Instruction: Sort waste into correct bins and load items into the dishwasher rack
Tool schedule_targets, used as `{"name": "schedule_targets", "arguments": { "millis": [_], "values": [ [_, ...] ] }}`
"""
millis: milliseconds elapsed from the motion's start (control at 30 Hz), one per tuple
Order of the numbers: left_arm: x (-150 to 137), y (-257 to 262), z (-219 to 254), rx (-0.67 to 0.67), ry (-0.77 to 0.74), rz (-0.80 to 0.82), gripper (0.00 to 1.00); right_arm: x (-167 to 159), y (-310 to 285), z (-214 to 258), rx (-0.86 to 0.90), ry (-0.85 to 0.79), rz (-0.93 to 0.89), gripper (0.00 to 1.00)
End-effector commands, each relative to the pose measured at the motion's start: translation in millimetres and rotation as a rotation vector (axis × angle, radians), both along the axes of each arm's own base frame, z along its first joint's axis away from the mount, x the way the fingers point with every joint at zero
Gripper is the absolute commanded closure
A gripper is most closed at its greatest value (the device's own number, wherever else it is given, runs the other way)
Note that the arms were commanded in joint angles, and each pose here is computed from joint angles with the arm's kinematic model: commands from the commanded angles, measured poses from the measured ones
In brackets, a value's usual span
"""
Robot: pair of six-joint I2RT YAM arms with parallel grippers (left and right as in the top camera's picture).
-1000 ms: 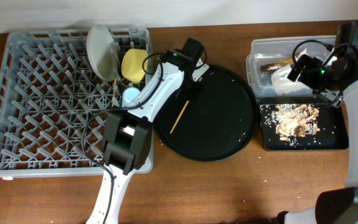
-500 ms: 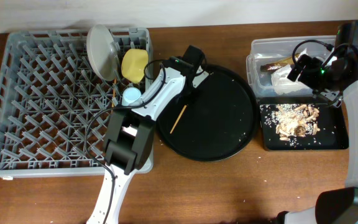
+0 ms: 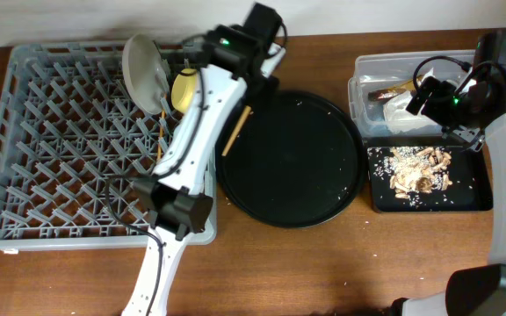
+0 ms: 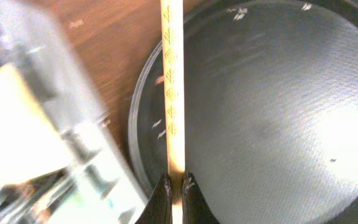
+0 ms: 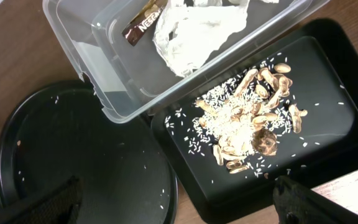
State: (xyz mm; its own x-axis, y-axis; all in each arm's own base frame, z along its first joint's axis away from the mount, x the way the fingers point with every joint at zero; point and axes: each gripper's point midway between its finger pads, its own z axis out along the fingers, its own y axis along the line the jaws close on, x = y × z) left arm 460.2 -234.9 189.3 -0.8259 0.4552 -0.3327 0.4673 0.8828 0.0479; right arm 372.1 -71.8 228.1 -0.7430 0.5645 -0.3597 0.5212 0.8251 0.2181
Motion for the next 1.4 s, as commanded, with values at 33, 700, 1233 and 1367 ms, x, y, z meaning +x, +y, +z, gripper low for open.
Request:
{"name": "schedule_targets", "arguments": {
  "millis": [33, 700, 1233, 1367],
  "values": [
    [16.2, 68.1, 47.6, 0.006, -0.109, 0.209, 1.00, 0.4, -3.6, 3.8, -0.017, -0.008, -0.007, 0.02],
    [21.6, 210.2, -22.0, 0.111, 0.136, 0.459, 0.63, 0.5, -3.7, 3.8, -0.017, -0.008, -0.007, 0.01],
    [-163.5, 150.2, 121.6, 0.000, -0.229, 0.484, 0.55, 0.5, -3.7, 3.8, -0.017, -0.008, -0.007, 0.02],
    [-199.4, 155.3, 99.6, -0.194, -0.310, 0.702, 0.01, 0.4, -3.6, 3.8, -0.017, -0.008, -0.007, 0.02]
  ]
}}
